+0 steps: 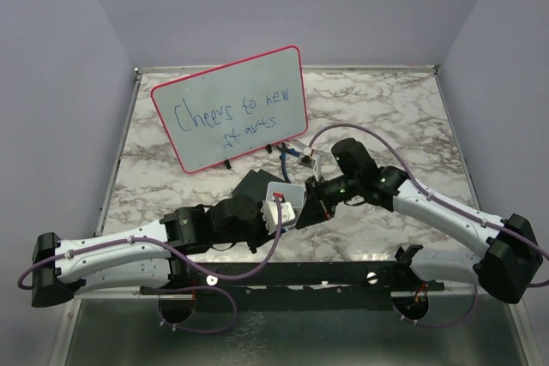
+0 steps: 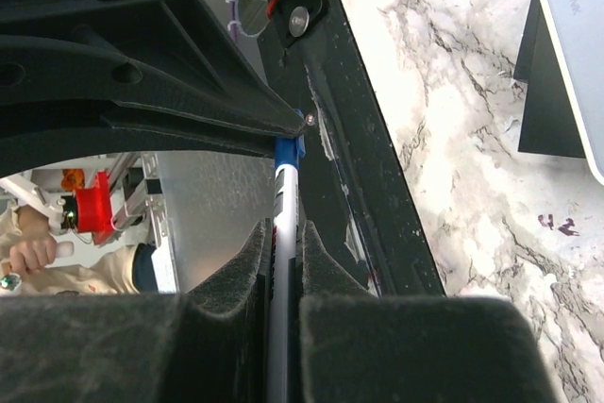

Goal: Write a sentence on the whiteboard
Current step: Insert the whiteboard marker without the cap into the pen cap.

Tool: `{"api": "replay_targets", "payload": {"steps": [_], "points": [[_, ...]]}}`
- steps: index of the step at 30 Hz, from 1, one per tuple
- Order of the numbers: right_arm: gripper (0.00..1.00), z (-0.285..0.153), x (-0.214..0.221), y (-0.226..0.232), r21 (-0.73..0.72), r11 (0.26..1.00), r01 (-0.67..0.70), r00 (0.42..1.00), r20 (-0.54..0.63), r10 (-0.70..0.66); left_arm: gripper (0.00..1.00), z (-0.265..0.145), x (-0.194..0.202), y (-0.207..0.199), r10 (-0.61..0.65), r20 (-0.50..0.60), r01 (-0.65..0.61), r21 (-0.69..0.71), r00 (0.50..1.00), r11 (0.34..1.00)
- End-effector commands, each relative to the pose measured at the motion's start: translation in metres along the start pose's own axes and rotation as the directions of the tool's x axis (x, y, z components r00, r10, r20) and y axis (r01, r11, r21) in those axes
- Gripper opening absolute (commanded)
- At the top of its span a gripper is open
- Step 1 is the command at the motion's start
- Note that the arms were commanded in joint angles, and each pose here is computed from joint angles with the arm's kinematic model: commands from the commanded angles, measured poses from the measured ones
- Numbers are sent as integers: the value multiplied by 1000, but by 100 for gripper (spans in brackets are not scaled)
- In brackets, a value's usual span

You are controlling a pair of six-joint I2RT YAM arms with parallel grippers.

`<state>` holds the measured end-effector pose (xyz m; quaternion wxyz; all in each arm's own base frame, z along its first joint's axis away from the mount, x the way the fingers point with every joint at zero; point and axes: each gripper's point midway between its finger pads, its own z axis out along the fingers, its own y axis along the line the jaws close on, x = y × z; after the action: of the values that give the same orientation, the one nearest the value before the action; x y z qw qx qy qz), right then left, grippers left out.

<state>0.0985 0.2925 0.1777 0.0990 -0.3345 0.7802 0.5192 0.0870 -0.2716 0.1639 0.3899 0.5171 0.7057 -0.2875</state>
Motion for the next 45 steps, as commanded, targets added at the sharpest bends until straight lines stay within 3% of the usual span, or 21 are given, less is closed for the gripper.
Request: {"api": "replay_targets", "payload": {"steps": [1, 22, 33, 38, 45], "points": [[1, 19, 22, 23, -123, 992, -29, 996, -82, 19, 0, -10, -82, 14, 5, 310, 18, -70, 951, 997], [1, 49, 35, 24, -155, 987, -52, 986, -166, 26, 0, -22, -87, 21, 3, 360, 38, -107, 933, 994], [1, 37, 13, 26, -38, 999, 28, 997, -66, -31, 0, -21, -80, 26, 9, 331, 38, -137, 944, 990], [1, 22, 5, 14, 115, 992, 49, 998, -32, -45, 36, -26, -78, 39, 11, 314, 56, -205, 949, 977], [1, -10, -25, 11, 310, 946, 98, 988, 85, -131, 60, -35, -77, 42, 6, 307, 66, -224, 952, 972]]}}
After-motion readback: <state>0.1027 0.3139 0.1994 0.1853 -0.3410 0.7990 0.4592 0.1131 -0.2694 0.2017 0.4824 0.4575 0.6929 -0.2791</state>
